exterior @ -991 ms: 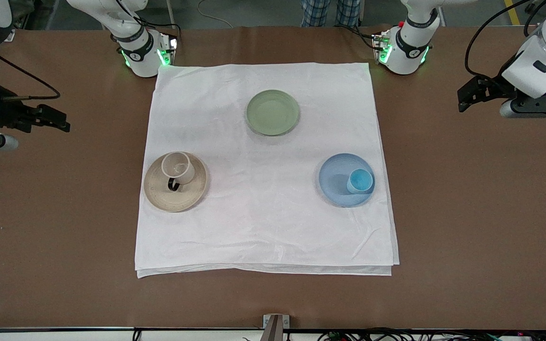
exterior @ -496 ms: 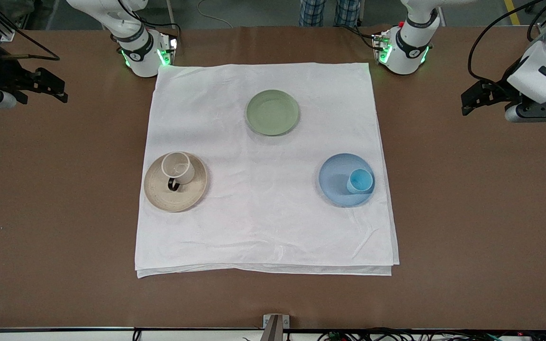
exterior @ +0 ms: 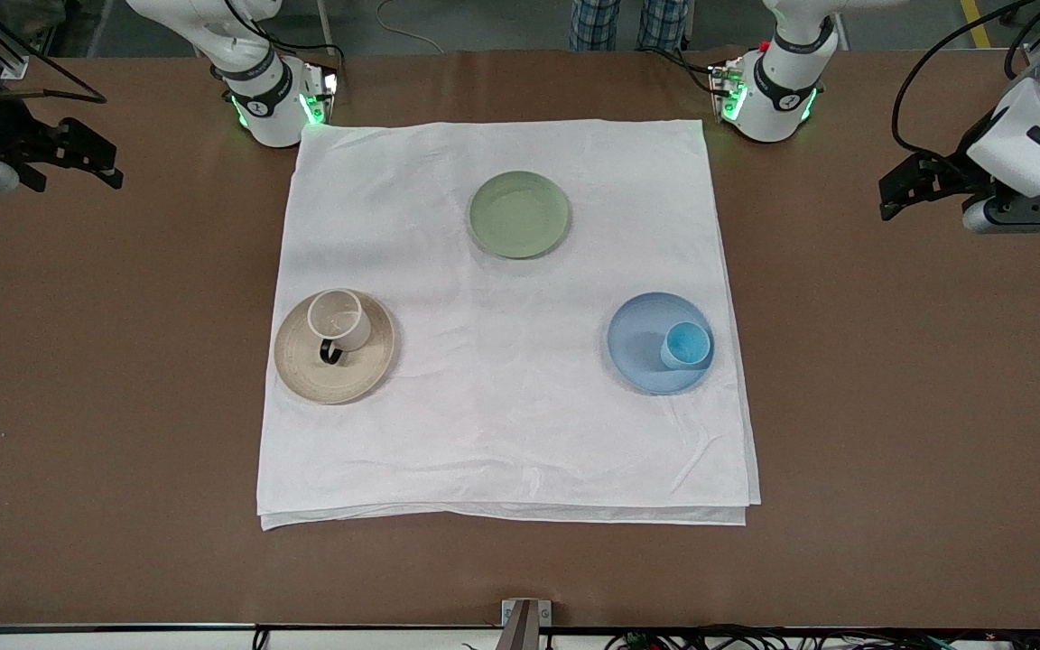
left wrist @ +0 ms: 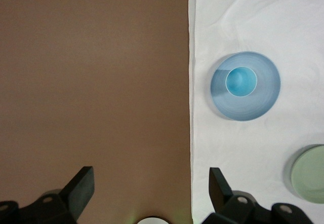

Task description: Place blue cup in blue plate and white mug in gray plate

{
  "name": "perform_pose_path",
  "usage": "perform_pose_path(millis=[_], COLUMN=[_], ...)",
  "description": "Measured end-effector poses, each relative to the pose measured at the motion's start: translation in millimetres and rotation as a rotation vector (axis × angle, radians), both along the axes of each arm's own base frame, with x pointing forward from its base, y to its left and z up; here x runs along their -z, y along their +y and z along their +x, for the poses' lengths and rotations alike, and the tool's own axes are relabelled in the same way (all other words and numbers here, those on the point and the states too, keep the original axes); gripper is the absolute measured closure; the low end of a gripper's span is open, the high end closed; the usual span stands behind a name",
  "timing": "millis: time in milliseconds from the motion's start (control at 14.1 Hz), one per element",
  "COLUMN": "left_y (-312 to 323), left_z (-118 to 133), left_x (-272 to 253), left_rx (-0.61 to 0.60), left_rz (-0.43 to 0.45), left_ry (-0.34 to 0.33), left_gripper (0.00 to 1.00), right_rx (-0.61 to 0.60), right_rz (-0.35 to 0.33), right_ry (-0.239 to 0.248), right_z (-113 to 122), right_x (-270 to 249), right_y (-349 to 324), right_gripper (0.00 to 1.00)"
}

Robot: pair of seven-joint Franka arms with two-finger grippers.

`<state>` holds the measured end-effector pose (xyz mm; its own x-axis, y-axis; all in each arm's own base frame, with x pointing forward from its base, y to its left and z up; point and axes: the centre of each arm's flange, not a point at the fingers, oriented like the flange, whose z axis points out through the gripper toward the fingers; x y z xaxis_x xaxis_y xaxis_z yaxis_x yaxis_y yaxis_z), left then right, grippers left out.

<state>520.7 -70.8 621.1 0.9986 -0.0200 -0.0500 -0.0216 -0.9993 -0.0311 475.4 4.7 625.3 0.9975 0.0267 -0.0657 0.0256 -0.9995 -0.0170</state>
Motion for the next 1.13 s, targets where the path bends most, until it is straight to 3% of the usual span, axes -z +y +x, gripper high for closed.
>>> perform_pose_path(millis=[1133], left_y=[23.4], left_z=[1.0], left_x=[-13.8], left_rx=[-0.012], left_rz=[-0.003], left_ry=[-0.03], left_gripper=[0.0], right_rx=[0.002], right_rz=[0.02], right_ry=[-0.015], right_z=[1.0], right_x=[-11.2], right_y=[0.1], right_gripper=[0.0])
